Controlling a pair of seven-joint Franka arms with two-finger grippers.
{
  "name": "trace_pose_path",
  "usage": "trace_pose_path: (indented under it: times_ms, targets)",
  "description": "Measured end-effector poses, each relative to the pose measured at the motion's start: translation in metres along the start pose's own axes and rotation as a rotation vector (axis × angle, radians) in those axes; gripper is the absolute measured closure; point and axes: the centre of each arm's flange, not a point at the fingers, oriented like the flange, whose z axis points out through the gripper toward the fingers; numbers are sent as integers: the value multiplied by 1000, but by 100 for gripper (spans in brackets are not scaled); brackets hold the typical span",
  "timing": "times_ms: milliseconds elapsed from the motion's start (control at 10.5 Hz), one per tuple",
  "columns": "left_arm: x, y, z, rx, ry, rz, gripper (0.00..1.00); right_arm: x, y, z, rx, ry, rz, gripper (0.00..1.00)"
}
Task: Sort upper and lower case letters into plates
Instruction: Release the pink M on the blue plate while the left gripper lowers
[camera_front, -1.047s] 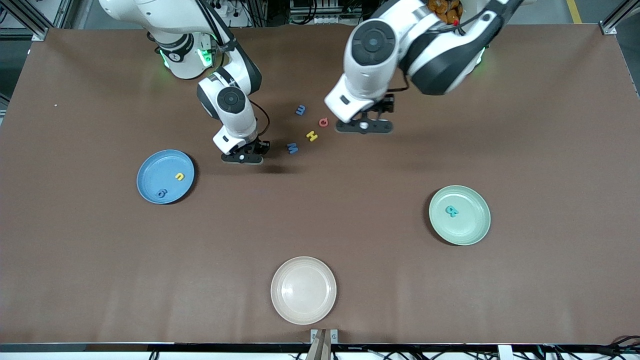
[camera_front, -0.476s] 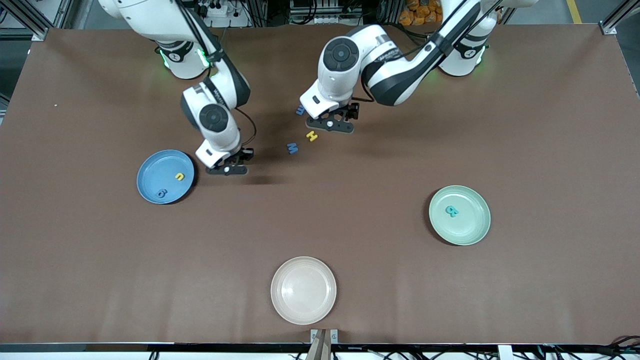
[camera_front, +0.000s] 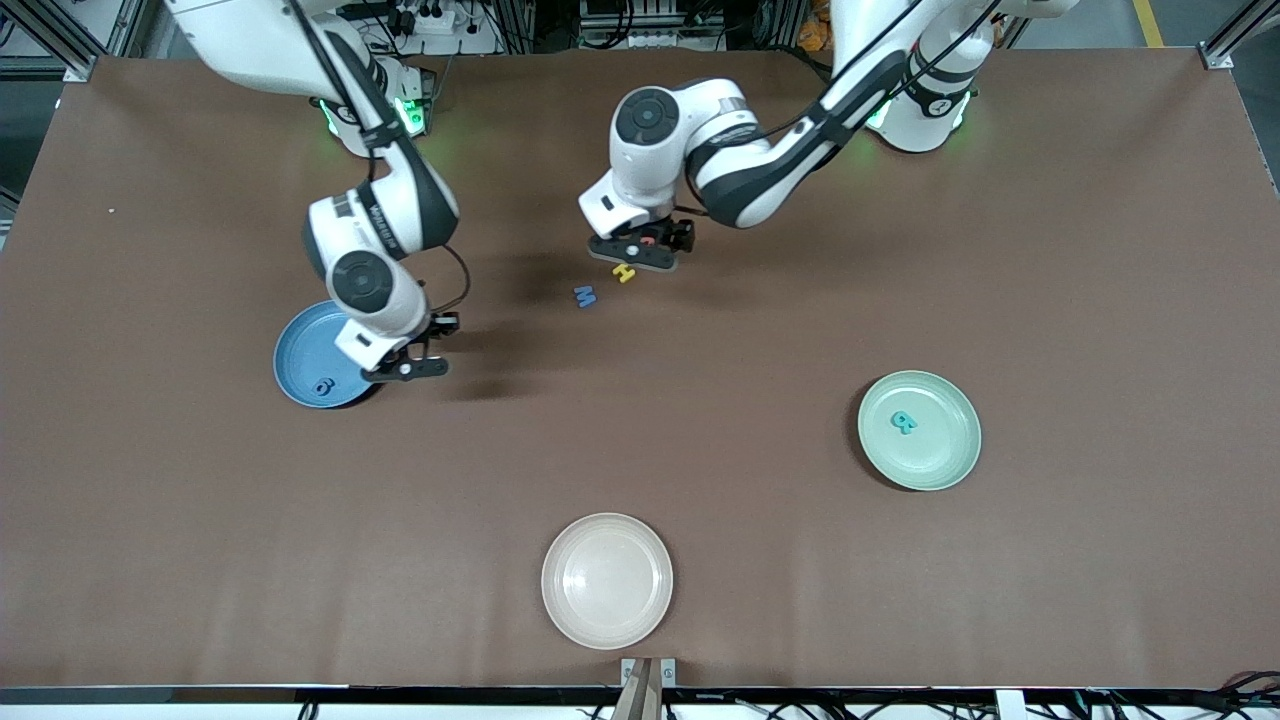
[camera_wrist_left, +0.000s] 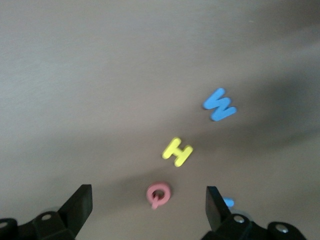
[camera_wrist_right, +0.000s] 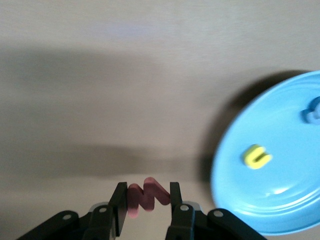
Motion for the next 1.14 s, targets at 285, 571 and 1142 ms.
trace_pose_path:
  times_ms: [285,571,1142]
  targets:
    - [-4,8,42,-7,32,89,1,4,69,1,32,-18,-89,62]
    - [-15,17,59,-15,5,118,7,0,112,9,42,-37,-172,62]
    - [-29,27,77,18,17,201,23,-13,140,33,-39,-68,-263,55]
